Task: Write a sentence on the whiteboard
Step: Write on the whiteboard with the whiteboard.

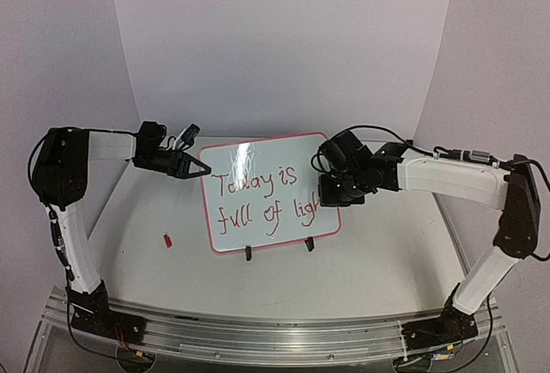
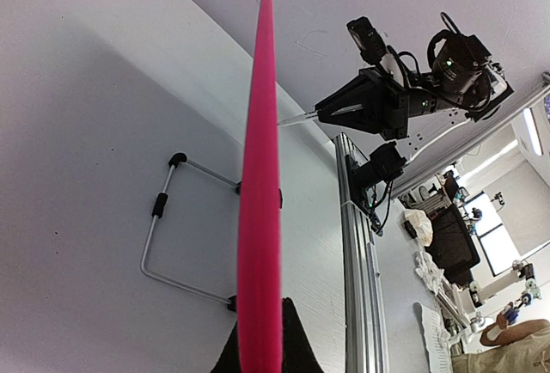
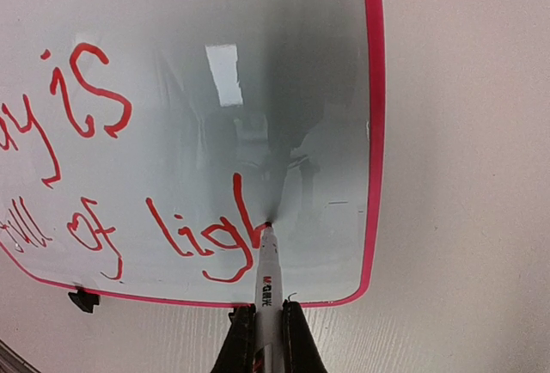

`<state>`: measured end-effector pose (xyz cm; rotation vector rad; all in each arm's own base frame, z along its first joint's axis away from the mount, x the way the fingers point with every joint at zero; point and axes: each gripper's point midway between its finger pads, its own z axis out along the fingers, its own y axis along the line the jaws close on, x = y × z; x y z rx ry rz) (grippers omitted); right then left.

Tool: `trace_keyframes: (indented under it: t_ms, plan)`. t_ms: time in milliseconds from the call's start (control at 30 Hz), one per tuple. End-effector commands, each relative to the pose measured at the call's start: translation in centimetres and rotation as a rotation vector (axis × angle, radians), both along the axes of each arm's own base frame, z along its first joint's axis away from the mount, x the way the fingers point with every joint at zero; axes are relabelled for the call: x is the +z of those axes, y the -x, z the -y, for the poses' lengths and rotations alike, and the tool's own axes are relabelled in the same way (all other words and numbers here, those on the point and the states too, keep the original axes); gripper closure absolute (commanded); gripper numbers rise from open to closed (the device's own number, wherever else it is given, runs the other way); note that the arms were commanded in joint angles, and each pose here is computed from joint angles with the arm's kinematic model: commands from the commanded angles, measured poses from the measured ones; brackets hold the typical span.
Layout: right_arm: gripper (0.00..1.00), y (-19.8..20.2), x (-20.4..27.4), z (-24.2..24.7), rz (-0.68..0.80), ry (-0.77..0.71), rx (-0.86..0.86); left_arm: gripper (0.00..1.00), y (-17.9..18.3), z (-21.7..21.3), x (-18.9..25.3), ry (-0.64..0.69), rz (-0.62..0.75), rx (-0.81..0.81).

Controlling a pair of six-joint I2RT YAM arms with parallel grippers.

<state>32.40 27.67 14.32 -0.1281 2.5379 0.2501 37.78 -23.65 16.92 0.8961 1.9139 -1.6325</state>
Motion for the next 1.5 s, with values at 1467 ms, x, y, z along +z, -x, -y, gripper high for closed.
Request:
trace_keyframes:
  t_ms: [1467]
  plan:
    - [1.0, 0.5, -0.5, 1.2, -0.013, -0.019, -0.056, 1.0, -0.2, 0.9, -3.3, -0.102, 0.046, 0.002]
